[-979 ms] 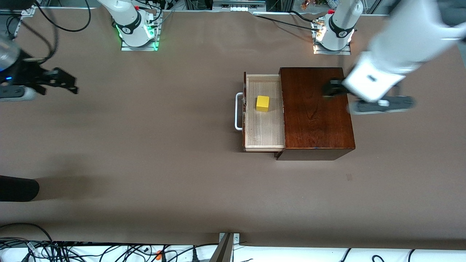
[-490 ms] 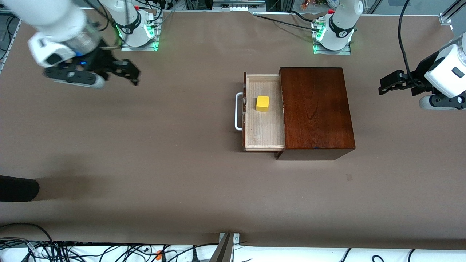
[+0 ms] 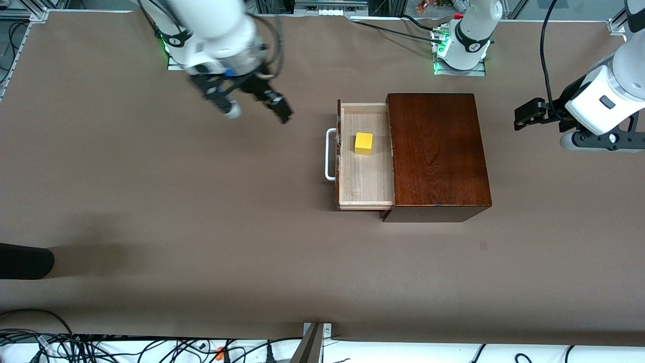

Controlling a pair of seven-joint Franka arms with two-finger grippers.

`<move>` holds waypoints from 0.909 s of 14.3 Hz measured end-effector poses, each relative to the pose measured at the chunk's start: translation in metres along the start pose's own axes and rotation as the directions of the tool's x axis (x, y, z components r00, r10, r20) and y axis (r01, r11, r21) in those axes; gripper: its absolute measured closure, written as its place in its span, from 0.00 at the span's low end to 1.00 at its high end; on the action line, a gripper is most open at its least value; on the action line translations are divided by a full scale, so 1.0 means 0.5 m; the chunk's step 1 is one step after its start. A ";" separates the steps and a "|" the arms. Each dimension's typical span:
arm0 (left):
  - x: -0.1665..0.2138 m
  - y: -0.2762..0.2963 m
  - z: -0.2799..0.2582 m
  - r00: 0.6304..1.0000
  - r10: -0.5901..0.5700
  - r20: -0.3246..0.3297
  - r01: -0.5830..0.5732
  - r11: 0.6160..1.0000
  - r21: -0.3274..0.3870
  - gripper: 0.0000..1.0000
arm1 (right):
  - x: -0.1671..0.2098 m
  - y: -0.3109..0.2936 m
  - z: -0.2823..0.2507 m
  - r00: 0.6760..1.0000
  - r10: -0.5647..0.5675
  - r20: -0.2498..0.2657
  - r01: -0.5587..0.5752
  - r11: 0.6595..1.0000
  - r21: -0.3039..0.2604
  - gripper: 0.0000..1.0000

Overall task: Open drawer, take yellow block, close drawer
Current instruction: 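Release the handle and retract the left gripper while the right gripper reaches the drawer, then lower the right gripper and grasp the yellow block in the drawer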

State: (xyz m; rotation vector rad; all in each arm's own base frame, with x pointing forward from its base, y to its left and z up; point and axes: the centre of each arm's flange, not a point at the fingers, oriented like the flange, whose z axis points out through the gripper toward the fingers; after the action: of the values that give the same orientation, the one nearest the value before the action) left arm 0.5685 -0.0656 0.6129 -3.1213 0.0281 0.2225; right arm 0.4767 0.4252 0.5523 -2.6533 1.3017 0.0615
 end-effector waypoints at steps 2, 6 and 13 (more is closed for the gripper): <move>-0.025 -0.027 -0.001 1.000 -0.001 -0.008 0.001 1.000 0.018 0.00 | -0.078 -0.013 0.058 0.983 0.186 0.001 -0.186 0.983 0.007 0.00; -0.052 -0.052 0.010 1.000 0.007 -0.031 -0.006 1.000 0.022 0.00 | -0.231 -0.027 0.192 0.884 0.462 -0.066 -0.462 0.887 0.023 0.00; -0.039 -0.064 0.021 0.998 0.016 -0.063 -0.015 1.000 0.020 0.00 | -0.299 -0.081 0.354 0.759 0.648 -0.067 -0.649 0.760 0.004 0.00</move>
State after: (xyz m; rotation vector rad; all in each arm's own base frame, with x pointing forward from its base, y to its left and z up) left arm 0.5482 -0.0330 0.6055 -3.1091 0.0542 0.1230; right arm 0.4245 0.5985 0.4021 -2.0865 2.1930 0.0821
